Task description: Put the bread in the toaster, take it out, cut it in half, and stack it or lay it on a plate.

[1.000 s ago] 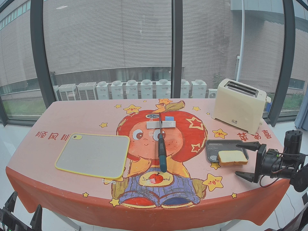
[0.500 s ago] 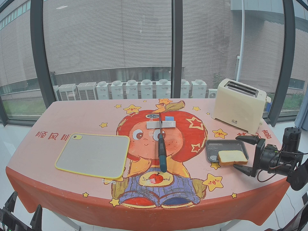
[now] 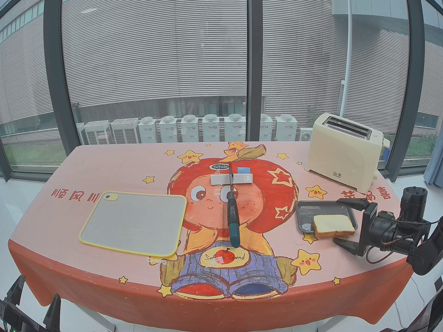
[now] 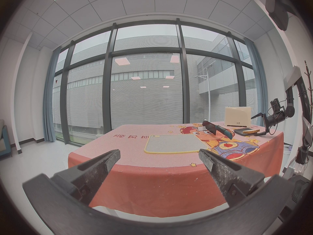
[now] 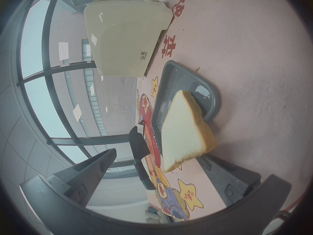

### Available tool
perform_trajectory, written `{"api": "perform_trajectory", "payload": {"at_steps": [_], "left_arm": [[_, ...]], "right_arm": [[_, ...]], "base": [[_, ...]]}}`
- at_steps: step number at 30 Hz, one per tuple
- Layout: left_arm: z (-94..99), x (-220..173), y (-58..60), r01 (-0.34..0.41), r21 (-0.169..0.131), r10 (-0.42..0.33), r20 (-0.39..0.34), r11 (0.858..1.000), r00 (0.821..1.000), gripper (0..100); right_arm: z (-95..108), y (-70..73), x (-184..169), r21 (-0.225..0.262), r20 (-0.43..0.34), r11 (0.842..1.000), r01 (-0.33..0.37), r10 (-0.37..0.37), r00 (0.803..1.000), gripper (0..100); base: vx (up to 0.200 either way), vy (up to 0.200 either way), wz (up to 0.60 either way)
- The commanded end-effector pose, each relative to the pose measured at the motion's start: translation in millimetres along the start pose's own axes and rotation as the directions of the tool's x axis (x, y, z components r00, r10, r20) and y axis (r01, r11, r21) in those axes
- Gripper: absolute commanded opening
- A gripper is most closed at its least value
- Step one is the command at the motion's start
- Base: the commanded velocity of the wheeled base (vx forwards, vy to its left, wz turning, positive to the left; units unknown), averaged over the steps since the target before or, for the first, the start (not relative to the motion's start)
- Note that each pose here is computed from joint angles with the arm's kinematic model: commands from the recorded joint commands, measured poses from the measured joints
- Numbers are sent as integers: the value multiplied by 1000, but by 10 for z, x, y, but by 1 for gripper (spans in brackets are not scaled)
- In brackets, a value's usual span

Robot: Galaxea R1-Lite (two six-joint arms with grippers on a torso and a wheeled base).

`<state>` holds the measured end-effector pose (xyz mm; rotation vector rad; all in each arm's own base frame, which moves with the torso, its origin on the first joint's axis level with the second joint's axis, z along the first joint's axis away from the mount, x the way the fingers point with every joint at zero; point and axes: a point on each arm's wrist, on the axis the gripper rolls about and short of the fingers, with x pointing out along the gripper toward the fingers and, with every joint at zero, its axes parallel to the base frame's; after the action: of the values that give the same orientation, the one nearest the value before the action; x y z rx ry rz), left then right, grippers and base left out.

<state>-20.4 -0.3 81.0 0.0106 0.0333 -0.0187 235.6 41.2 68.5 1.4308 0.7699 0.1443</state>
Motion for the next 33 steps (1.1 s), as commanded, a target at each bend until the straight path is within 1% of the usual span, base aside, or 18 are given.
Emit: {"api": "perform_trajectory", "payload": {"at_steps": [1,3,6,12,33], "left_arm": [[-48,14,0,0,0,0,-19,1000,1000,100],[-48,14,0,0,0,0,-19,1000,1000,100],[-48,14,0,0,0,0,-19,1000,1000,100],[-48,14,0,0,0,0,-19,1000,1000,100],[-48,14,0,0,0,0,-19,1000,1000,100]], "right_arm": [[3,-11,0,4,21,1000,8,-9,1000,100],[-1,-17,-8,7,23,1000,10,-10,1000,100],[-9,0,-24,24,31,1000,2,-3,1000,100],[-23,66,-66,21,33,999,-28,28,999,100],[-14,36,-38,31,31,999,-13,12,999,100]], "base": [[0,0,0],[0,0,0],[0,0,0],[0,0,0],[0,0,0]]}}
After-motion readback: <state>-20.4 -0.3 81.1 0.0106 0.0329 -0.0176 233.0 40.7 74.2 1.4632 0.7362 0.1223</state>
